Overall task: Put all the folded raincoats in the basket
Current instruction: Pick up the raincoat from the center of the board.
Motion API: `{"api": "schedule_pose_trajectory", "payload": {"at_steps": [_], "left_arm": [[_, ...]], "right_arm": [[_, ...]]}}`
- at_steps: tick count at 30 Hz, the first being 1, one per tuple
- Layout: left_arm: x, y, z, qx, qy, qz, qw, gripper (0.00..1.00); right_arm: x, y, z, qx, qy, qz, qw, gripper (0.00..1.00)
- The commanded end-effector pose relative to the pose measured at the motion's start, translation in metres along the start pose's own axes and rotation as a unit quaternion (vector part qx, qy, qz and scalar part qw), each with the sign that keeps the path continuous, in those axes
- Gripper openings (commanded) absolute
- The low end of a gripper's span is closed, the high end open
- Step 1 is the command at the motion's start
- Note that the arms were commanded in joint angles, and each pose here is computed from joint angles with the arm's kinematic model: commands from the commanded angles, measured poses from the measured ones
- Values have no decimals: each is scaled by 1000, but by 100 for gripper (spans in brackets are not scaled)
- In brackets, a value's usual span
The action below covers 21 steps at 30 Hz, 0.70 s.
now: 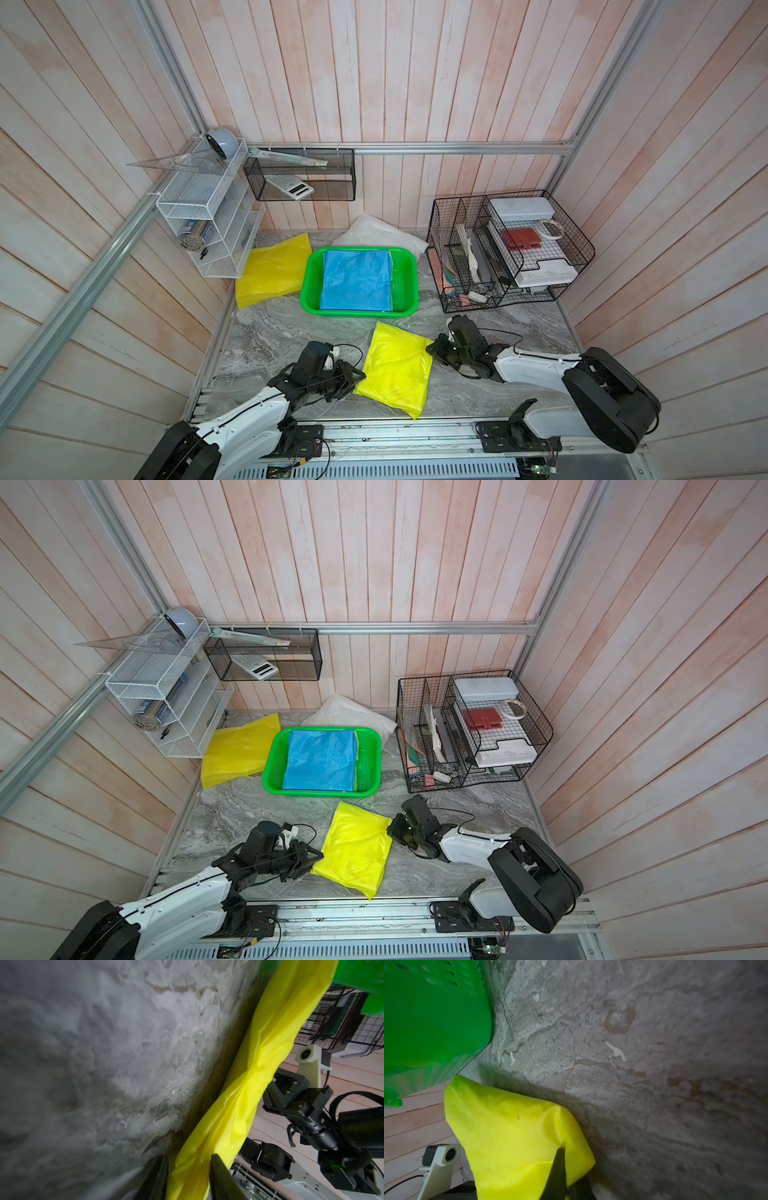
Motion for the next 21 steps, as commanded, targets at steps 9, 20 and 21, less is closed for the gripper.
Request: {"api": "schedule_pose_trajectory", "payload": {"at_steps": [9,20,21], "left_arm": [[-2,1,-17,42,-13,-9,999,0],[9,33,-23,-51,-23,-3,998,0],[11,37,-25,-52,-21,0,998,0]], "right_arm": [[8,-1,-15,49,-3,18,999,0],[23,15,5,94,71,66,991,0],[26,18,9,96,79,74,989,0]]}}
Point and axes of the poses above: each gripper's point midway between its finger pads, its own y axis back along the fingers, its own z axis along the line the jaws close on, x = y × z, the point moved 8 cm from there along y, back along the fingers, and after that the axes turned 8 degrees about -y, right-handed, at the moved point
